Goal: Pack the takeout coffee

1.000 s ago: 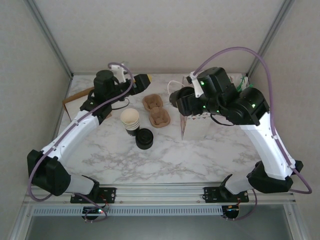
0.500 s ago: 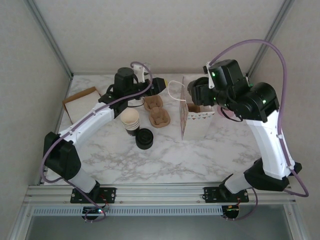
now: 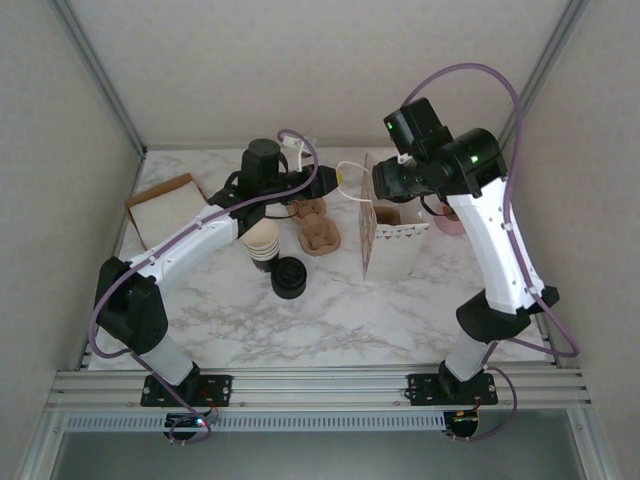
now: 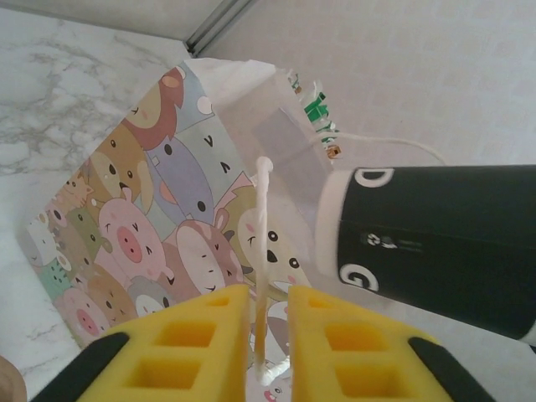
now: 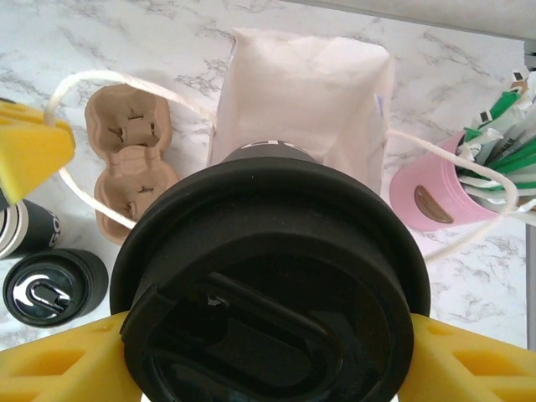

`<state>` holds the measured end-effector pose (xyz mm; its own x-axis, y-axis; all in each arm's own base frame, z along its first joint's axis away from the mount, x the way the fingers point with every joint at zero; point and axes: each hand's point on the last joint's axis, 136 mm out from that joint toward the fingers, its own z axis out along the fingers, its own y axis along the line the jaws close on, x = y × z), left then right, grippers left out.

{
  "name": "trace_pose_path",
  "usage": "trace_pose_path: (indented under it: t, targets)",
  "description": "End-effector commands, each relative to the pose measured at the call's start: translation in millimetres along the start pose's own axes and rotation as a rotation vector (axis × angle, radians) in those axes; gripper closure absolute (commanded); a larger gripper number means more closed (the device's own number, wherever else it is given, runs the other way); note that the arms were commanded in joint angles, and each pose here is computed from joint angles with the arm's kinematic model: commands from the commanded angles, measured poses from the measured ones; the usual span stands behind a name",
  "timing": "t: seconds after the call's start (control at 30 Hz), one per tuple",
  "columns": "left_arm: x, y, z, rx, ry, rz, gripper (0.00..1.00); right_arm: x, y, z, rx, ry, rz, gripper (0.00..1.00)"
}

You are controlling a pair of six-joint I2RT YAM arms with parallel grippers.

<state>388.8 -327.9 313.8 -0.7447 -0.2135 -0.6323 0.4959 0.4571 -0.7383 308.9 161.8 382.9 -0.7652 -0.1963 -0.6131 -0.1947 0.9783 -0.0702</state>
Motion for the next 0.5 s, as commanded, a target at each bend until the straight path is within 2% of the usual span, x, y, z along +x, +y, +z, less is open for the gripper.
trace_pose_path:
  t: [0.0,0.2,0.47]
  targets:
    - [-7.6,-24.3,-5.9,0.067,-0.019,0.039,0.89,24.0,-10.9,5.3,0.051,0.129,-0.015,0.30]
    - [-2.7,-27.8,-11.6,0.071,-0.017,0.038,0.99,31.3,-15.3,20.1,0.078,0.203,-0.013,0.30]
    - [3.8,-33.6,-16.2,0.082,-0.012,0.031,1.00,44.7,-19.1,31.1,0.067,0.279,0.000,0.30]
